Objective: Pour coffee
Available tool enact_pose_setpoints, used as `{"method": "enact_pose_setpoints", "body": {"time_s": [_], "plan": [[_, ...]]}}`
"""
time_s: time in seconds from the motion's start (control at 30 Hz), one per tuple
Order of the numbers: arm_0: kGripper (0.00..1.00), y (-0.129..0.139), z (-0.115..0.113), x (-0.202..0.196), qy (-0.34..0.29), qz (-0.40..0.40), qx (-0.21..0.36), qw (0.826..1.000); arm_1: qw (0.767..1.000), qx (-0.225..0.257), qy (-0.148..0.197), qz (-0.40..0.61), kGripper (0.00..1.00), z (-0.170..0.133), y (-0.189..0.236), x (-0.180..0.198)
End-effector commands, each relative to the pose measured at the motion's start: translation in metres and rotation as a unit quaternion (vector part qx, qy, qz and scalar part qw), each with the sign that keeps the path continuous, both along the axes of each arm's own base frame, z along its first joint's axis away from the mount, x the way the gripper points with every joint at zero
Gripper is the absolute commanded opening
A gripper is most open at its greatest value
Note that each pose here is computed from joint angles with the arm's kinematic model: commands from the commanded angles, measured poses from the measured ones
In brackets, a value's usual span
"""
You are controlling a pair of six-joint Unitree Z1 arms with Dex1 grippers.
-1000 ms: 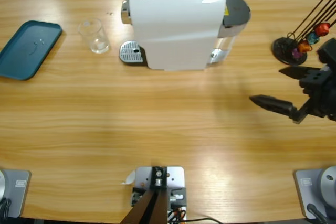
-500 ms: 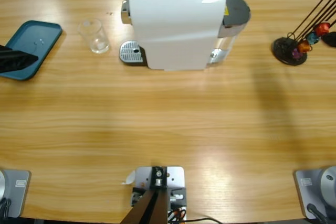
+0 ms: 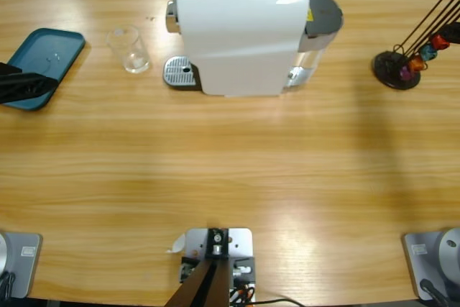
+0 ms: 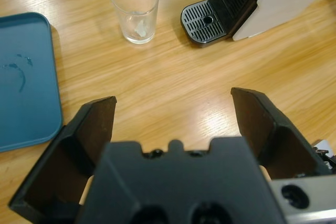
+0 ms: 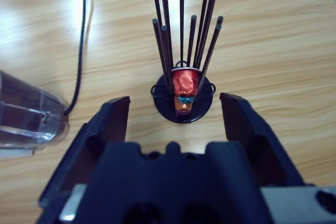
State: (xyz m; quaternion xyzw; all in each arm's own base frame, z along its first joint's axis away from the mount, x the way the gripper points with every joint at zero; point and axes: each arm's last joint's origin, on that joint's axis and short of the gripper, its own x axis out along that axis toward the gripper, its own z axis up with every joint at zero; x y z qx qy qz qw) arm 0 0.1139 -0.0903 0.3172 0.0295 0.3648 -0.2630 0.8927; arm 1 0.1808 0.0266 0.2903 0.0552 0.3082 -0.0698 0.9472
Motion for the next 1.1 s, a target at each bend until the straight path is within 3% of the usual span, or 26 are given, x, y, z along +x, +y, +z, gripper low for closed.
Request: {"method": "enact_pose_setpoints", "body": {"time_s": [0.03,0.6,0.83,0.87,1.0,1.07,1.1], "plan": [[0.936,-0.002,-0.019,0.006,0.019,0.005,0.026,0.999,0.999,-0.005,0.039,-0.036,0.595,-0.024,-0.009,0.017],[0.936,-0.004,-0.021,0.008,0.022,0.006,0.029,0.999,0.998,0.005,0.062,-0.028,0.595,-0.045,-0.007,0.039],[0.936,-0.004,-0.022,0.009,0.023,0.006,0.029,0.999,0.998,0.005,0.055,-0.031,0.589,-0.045,-0.008,0.039],[0.936,-0.004,-0.022,0.009,0.023,0.006,0.029,0.999,0.998,0.005,0.054,-0.033,0.570,-0.045,-0.008,0.038],[0.936,-0.004,-0.022,0.009,0.023,0.006,0.029,0.999,0.998,0.002,0.046,-0.040,0.268,-0.045,-0.009,0.035],[0.936,-0.004,-0.022,0.009,0.023,0.006,0.029,0.999,0.998,0.001,0.040,-0.043,0.016,-0.045,-0.010,0.032],[0.936,-0.004,-0.022,0.009,0.023,0.006,0.029,0.999,0.998,0.001,0.036,-0.044,0.000,-0.045,-0.010,0.031]]}}
